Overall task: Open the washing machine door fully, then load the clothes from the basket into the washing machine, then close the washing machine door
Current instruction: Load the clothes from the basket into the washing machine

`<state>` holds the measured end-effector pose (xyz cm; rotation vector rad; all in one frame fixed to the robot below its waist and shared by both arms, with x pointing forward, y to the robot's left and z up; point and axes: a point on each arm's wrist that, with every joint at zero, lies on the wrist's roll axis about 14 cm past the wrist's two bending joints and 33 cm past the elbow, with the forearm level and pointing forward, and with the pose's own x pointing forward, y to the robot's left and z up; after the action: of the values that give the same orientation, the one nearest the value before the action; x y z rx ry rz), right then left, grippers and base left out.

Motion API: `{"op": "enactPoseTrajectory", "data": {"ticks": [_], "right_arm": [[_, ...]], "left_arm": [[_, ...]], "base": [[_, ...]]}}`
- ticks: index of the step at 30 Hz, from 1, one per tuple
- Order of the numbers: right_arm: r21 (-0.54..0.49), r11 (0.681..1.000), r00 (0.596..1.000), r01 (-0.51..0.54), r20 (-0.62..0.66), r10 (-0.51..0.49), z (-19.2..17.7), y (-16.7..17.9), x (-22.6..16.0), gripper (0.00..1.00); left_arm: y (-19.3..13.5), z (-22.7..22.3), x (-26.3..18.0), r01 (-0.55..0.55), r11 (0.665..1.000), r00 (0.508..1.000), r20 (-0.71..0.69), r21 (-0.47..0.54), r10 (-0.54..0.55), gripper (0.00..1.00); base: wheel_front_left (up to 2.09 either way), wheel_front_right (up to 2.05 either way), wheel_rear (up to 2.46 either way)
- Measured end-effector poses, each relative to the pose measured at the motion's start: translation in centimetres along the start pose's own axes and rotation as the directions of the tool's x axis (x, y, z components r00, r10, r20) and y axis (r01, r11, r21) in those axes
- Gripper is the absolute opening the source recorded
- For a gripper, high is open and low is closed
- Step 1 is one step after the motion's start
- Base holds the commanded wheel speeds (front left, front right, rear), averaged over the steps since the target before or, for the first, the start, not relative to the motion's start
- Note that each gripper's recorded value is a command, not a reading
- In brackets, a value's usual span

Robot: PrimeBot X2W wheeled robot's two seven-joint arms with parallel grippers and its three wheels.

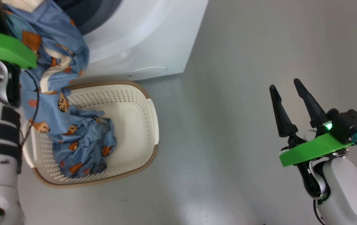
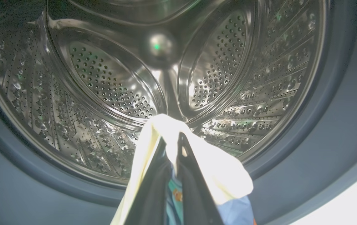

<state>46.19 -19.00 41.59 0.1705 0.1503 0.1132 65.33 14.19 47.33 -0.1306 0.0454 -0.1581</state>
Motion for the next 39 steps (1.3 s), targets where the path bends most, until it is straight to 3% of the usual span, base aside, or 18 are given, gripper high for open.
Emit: {"op": "enactPoseTrajectory", "data": {"ticks": [17,21,33,39], "right_arm": [[-0.009,1.0,0.999,0.006,-0.05,-0.007,-1.9,-0.4,0.5,1.0],[-0.013,1.0,0.997,0.017,-0.069,-0.018,-2.5,-0.8,0.2,1.0],[-0.007,1.0,0.996,0.023,-0.091,-0.023,-3.9,-1.2,1.2,1.0],[-0.005,1.0,0.996,0.013,-0.09,-0.013,-3.9,-0.8,1.5,1.0]], "left_arm": [[0.7,-3.8,4.9,-0.017,0.998,0.99,-0.137,0.052,0.024,0.0],[0.9,-3.3,6.1,-0.022,0.997,0.993,-0.113,0.078,0.031,0.0],[-0.4,5.0,8.8,-0.012,0.992,0.972,0.232,0.128,-0.018,0.0],[0.4,0.7,8.2,-0.019,0.992,0.991,0.131,0.127,0.002,0.0]], "base": [[0.0,0.0,0.0],[0.0,0.0,0.0],[0.0,0.0,0.0],[0.0,0.0,0.0]]}}
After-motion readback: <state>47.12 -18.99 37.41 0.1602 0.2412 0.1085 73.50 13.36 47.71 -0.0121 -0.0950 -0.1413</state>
